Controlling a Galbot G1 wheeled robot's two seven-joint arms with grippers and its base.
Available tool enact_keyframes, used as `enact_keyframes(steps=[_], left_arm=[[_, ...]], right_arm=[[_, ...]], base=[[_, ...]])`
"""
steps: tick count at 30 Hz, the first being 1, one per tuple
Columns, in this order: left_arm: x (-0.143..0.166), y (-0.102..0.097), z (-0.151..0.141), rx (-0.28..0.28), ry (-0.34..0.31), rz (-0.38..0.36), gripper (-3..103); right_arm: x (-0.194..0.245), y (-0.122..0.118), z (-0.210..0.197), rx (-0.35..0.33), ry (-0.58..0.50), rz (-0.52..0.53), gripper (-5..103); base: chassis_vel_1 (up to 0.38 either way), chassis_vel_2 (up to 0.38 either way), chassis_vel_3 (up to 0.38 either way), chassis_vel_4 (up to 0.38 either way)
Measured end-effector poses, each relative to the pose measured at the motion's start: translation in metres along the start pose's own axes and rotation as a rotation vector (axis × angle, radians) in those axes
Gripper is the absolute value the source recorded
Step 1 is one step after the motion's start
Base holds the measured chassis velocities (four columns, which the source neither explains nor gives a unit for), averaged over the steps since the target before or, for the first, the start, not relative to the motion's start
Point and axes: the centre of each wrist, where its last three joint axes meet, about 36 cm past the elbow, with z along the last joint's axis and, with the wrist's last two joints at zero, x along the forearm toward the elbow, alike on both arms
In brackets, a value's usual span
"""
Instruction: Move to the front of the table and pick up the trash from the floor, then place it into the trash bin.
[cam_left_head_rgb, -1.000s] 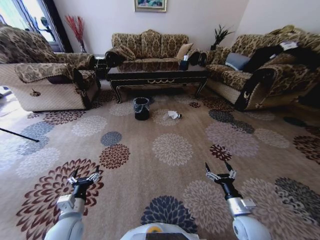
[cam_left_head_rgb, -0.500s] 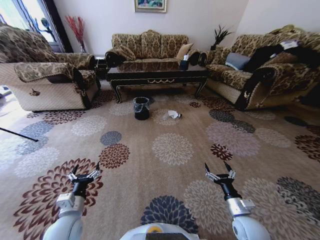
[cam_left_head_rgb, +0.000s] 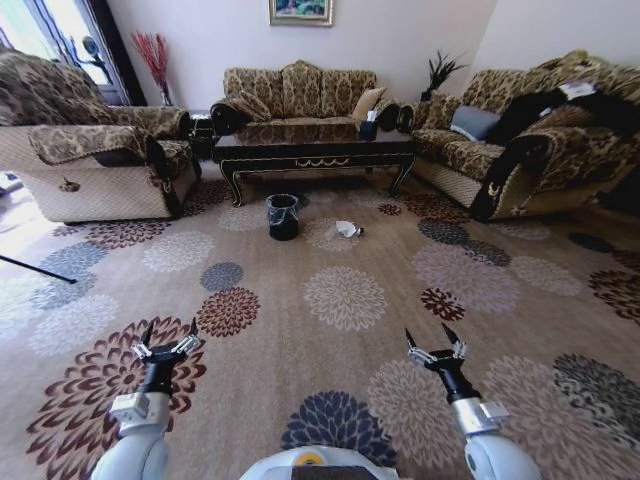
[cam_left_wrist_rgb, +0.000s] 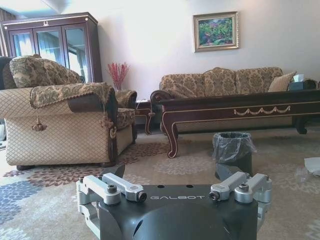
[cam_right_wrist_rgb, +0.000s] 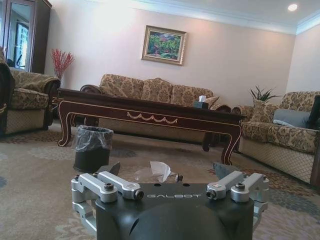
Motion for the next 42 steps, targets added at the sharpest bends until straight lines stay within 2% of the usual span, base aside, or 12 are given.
enact_keyframes(steps=[16, 42], left_arm=[[0.0017, -0.0023, 0.0056, 0.005, 0.008, -0.001, 100], [0.0029, -0.0006, 0.0104, 0.021, 0.022, -0.022, 100]], right_arm=[[0.0041, -0.0055, 0.0061, 0.021, 0.011, 0.000, 100], [0.0039, -0.0040, 0.0062, 0.016, 0.011, -0.005, 100]], base=[[-0.143, 0.137, 0.134, -0.137], [-0.127, 0.129, 0.132, -0.130]])
